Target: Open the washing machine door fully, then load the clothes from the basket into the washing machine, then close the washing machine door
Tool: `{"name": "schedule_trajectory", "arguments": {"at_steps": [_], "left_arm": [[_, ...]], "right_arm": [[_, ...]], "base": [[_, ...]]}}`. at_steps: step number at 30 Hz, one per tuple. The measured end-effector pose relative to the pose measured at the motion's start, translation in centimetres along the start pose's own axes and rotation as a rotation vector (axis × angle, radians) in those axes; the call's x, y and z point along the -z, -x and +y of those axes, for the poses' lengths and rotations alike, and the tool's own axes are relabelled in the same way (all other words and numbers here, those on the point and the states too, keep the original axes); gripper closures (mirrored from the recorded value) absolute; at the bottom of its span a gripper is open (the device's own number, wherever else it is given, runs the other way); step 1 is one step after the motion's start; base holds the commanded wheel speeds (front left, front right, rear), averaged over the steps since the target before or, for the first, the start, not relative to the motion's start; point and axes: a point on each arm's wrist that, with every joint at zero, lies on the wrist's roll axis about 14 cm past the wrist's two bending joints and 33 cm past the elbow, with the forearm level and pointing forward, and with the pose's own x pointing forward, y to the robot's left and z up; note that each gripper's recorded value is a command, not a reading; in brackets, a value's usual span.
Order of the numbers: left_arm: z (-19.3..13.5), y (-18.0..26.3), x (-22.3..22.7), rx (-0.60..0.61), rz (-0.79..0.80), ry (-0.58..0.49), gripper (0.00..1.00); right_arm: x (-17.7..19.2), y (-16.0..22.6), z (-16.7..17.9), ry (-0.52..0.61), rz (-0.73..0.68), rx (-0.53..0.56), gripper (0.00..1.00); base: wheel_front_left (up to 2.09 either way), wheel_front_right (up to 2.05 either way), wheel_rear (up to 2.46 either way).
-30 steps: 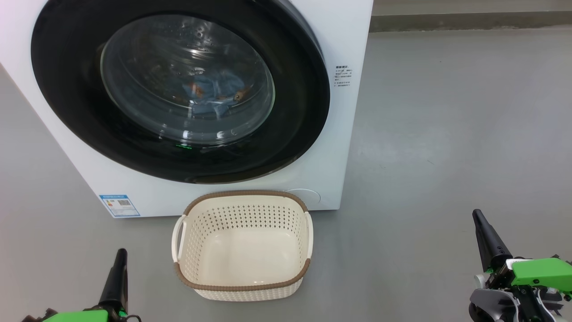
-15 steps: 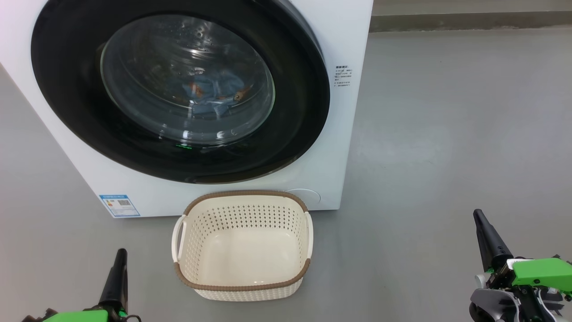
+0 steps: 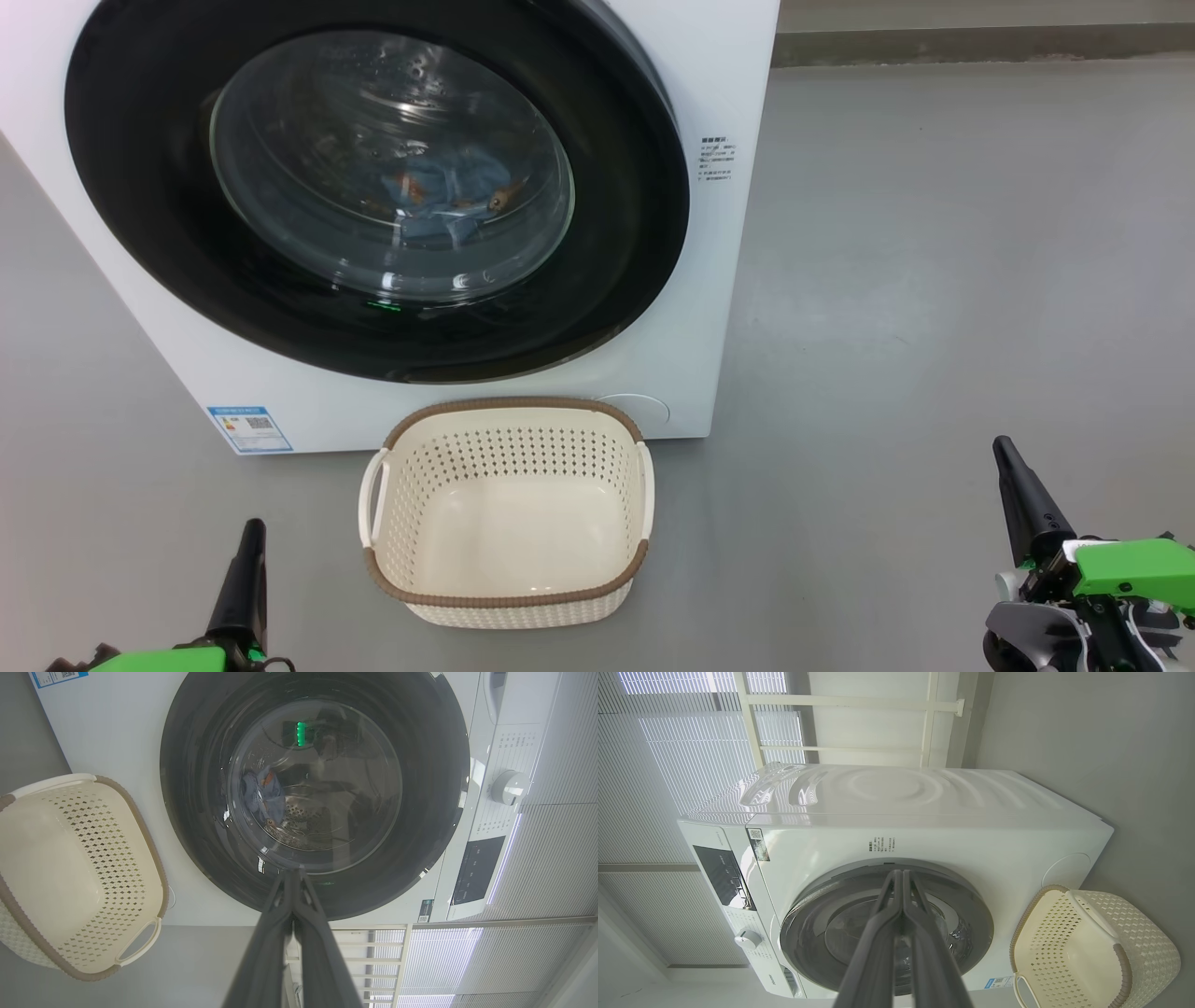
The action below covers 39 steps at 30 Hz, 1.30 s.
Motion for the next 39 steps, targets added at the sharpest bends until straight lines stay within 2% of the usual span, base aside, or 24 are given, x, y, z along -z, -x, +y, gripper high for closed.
{"name": "schedule_trajectory", "arguments": {"at_steps": [39], "left_arm": [[0.00,0.00,-0.02,0.000,-0.001,0.000,1.00]], "right_arm": [[-0.13,0.01,0.00,-0.001,-0.004,0.000,1.00]], "base": [[0.00,0.00,0.00]]}}
